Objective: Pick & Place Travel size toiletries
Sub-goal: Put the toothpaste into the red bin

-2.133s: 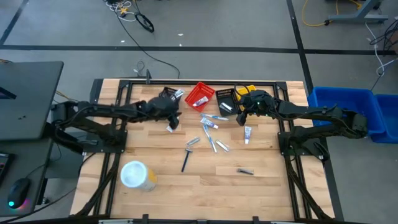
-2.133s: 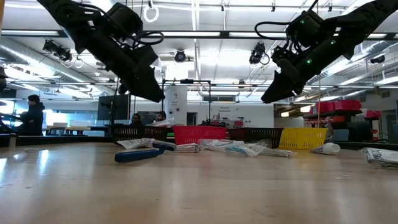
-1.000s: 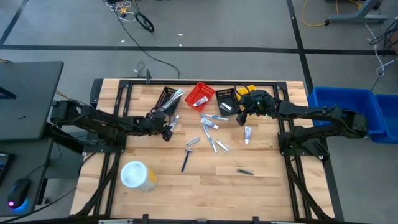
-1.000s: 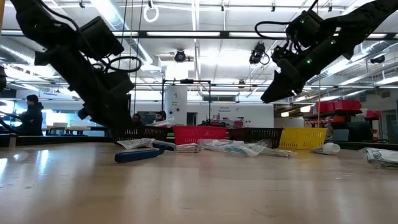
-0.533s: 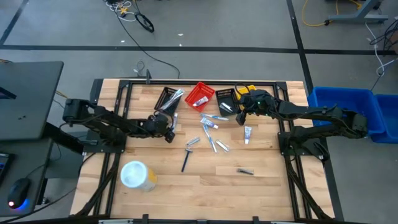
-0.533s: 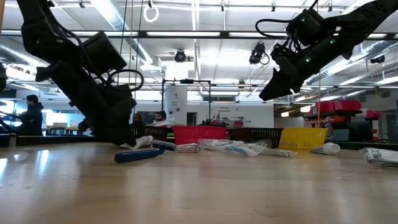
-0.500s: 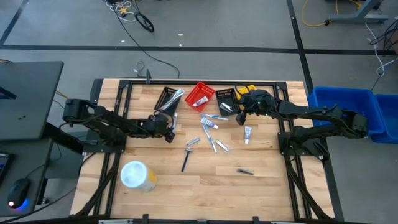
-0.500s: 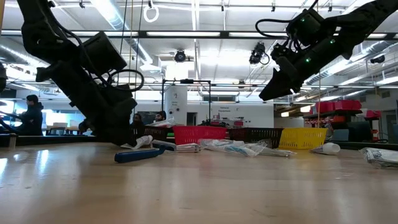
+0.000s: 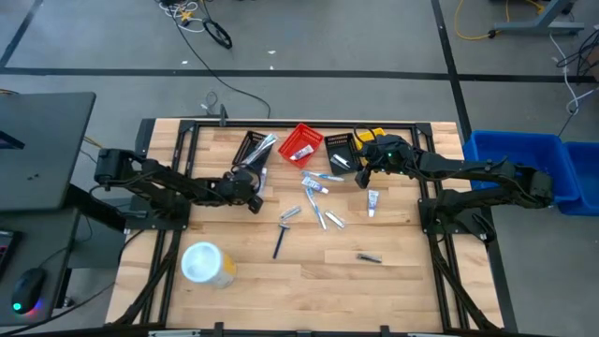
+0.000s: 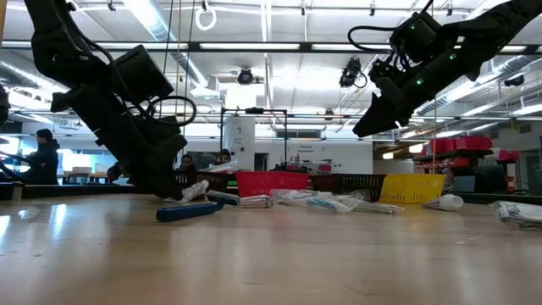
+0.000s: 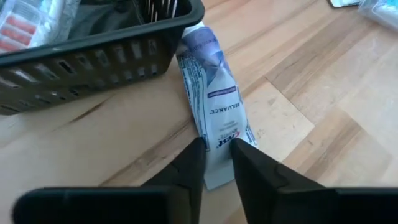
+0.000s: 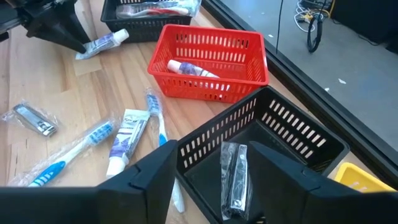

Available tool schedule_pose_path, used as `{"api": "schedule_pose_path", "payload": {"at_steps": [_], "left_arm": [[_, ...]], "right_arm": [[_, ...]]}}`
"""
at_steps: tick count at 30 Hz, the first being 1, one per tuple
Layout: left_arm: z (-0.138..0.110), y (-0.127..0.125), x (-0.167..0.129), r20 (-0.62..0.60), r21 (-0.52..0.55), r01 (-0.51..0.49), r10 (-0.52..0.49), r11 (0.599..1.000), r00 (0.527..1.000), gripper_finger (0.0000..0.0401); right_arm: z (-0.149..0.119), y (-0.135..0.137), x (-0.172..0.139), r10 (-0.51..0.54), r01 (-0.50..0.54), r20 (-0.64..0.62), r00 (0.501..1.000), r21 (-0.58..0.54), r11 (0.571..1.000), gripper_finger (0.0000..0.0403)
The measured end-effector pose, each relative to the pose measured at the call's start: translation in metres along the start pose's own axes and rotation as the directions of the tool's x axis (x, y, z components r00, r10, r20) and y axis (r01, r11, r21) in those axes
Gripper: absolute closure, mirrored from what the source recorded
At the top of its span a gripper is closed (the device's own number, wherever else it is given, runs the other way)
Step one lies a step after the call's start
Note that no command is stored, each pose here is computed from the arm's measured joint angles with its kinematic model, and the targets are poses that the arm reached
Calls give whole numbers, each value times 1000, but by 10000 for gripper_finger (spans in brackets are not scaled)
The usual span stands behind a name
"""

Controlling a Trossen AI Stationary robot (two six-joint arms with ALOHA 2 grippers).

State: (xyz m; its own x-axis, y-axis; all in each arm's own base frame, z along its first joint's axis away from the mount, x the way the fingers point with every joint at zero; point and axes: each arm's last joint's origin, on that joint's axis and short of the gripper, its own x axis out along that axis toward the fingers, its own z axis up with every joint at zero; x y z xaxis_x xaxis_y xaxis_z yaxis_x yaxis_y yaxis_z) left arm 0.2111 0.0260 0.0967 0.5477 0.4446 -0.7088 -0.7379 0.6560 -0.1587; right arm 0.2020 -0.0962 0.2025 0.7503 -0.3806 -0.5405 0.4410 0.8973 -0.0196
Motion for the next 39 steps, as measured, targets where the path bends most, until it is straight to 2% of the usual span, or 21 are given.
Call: {"api": "schedule_pose_path", "payload": {"at_steps": [6,11,20,26,30,39], "left_arm": [[-1,-2,0,-29,-2,43,-43,999,999,332],[0,-2,0,-29,2,53,-53,999,998,333],[23,-25,-1,-6,88,158,-158,983,987,335],[35,-37,-4,39,131,179,-185,975,982,370],[34,-35,-4,24,142,165,-170,976,985,393],[35,-36,-4,39,123,163,-169,979,985,397]], "right_arm": [[0,0,0,0,0,0,1000,0,1000,207],[0,0,0,0,0,0,1000,0,1000,198],[0,0,0,0,0,1,1000,0,1000,185],[0,0,0,0,0,0,1000,0,1000,199],[0,0,0,0,0,0,1000,-1,1000,205],[0,0,0,0,0,1,1000,-1,1000,193]]}}
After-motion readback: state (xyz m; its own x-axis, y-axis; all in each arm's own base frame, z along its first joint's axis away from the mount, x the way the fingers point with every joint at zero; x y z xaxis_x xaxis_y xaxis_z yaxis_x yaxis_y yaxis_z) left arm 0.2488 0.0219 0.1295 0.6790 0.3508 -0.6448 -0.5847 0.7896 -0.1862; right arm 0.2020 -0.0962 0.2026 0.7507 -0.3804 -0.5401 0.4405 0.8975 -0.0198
